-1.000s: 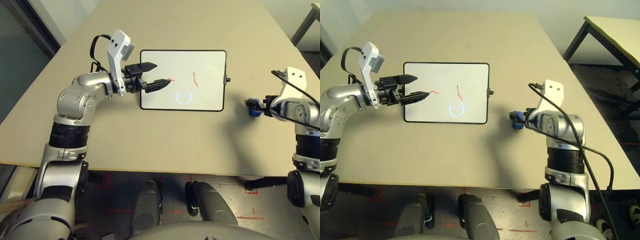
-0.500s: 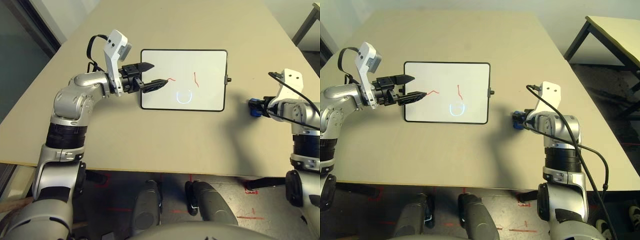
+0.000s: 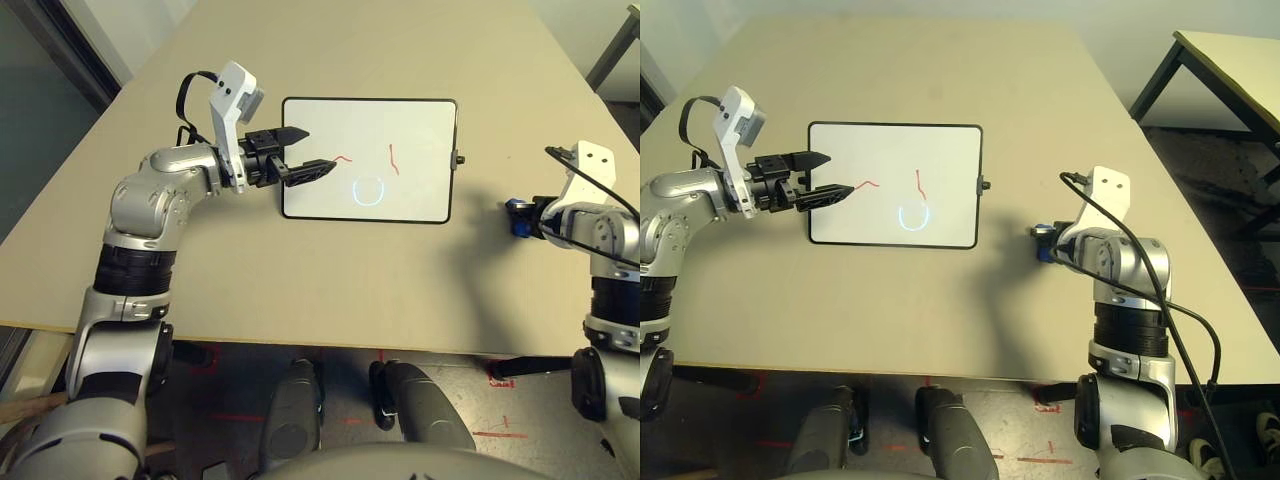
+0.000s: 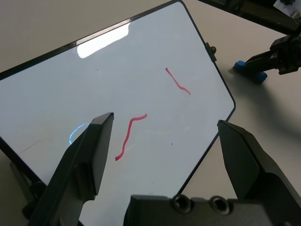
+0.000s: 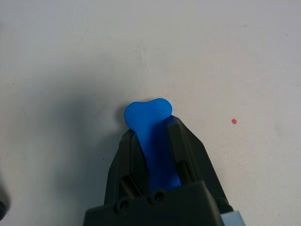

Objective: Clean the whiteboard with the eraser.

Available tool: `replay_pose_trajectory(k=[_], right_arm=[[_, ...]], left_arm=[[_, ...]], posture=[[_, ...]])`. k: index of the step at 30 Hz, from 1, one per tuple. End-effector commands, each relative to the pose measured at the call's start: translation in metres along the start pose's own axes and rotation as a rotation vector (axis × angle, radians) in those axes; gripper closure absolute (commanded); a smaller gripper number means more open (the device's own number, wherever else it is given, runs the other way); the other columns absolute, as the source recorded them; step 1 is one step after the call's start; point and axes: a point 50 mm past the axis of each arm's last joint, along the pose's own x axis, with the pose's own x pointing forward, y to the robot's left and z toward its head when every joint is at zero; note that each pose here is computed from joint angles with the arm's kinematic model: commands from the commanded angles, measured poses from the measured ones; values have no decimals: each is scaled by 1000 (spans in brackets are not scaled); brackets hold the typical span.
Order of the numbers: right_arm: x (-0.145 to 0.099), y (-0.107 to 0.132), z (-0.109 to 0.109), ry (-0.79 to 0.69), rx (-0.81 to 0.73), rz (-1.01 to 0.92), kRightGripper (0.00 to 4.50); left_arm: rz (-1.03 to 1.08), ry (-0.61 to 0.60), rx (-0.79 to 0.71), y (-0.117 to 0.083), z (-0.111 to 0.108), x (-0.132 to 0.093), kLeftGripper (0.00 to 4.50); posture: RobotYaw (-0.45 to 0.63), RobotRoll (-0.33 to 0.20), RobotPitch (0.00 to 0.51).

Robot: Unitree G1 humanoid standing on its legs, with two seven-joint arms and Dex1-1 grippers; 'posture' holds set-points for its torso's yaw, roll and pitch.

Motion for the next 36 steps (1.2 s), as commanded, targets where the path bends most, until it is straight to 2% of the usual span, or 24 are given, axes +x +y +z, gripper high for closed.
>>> replay_pose_trajectory(k=[1,4,9,12,17,23,28,36], right_arm=[[3,-1,-11,45,18,-5,3702],[0,-1,-3,9,-1,-2,3702],[-18,8,33,-145,-120,44,3703],[-37,35,62,-276,-299,169,3703],[-55,84,81,-362,-527,343,3703],[-51,131,82,-428,-836,455,3703],[-37,153,76,-449,-1051,498,3703],[-7,165,58,-398,-1116,519,3703]], left_arm=[[-2,5,10,0,0,2,0],[-2,4,11,1,0,2,0],[2,5,13,2,1,1,0],[1,8,16,2,1,1,0],[-2,6,22,2,4,2,0],[-6,3,27,1,5,4,0],[-3,-1,33,0,7,3,0],[14,-5,27,-3,5,-1,0]], posture=[[-50,0,155],[-48,0,156],[-50,0,155],[-53,0,152],[-55,0,143],[-45,0,135],[-29,0,132],[1,0,131]])
